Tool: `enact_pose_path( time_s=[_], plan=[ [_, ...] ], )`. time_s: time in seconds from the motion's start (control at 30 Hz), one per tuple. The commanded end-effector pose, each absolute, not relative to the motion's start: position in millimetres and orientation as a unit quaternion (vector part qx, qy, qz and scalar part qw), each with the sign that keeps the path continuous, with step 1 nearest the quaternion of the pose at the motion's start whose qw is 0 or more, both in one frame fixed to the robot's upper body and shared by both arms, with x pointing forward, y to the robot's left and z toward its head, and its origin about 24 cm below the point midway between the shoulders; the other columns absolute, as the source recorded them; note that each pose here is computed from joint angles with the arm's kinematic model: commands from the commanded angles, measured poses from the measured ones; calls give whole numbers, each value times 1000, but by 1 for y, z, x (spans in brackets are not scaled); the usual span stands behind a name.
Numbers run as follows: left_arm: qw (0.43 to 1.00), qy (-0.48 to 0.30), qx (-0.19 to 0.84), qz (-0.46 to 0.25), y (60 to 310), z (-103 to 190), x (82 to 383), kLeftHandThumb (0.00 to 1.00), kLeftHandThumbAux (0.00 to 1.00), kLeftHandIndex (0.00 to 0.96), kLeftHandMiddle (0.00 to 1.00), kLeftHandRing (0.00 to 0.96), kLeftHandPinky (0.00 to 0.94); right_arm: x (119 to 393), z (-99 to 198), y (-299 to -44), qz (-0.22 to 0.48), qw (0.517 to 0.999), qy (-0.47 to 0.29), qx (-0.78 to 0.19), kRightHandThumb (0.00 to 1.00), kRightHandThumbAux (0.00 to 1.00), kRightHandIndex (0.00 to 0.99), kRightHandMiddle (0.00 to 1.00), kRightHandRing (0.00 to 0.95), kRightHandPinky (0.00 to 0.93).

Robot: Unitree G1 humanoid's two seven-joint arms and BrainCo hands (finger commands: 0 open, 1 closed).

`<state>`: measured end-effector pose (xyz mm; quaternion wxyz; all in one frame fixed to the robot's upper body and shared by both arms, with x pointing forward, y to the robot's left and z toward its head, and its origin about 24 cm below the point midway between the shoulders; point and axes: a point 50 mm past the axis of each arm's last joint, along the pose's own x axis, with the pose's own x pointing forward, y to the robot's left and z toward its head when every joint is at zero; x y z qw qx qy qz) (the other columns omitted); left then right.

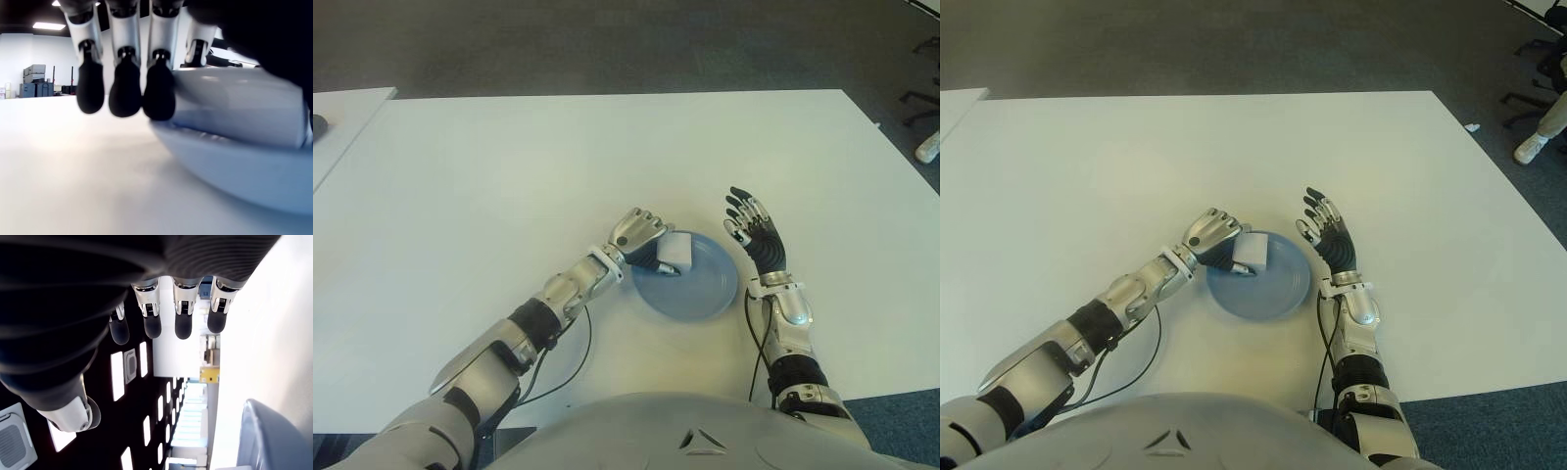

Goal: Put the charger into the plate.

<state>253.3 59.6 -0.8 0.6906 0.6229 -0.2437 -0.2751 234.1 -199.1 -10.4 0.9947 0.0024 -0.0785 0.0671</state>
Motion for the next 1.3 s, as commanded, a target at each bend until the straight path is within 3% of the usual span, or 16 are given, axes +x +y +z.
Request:
enact_pose_path(
  time_s=[0.03, 0.3, 0.4, 0.53, 0.63, 0.77, 1.3],
  plan=[
    [683, -214, 627, -308, 69, -13, 243, 849, 653, 445, 492, 736, 614, 193, -58, -179, 45, 997, 24, 64, 248, 666, 121, 101, 80, 65],
    [707, -204, 597, -321, 73, -1, 236, 842, 657, 442, 491, 684, 554, 193, -58, -178, 45, 997, 24, 64, 248, 666, 121, 101, 80, 65],
    [715, -197, 588, -323, 75, 2, 236, 746, 680, 431, 610, 659, 564, 193, -58, -178, 45, 997, 24, 64, 248, 666, 121, 101, 80, 65],
    [722, -190, 585, -316, 76, 2, 235, 707, 691, 425, 644, 628, 559, 194, -58, -177, 45, 997, 25, 64, 248, 666, 121, 101, 80, 65],
    [729, -192, 583, -304, 77, 2, 235, 520, 473, 397, 627, 598, 552, 194, -58, -177, 45, 997, 26, 64, 248, 666, 121, 101, 80, 65],
    [731, -203, 584, -288, 79, 3, 234, 433, 402, 383, 611, 577, 555, 195, -59, -176, 45, 997, 26, 64, 248, 666, 121, 101, 80, 65],
    [723, -224, 601, -257, 92, 19, 233, 343, 460, 412, 609, 567, 577, 196, -59, -176, 45, 997, 28, 65, 248, 666, 121, 101, 80, 65]
  ],
)
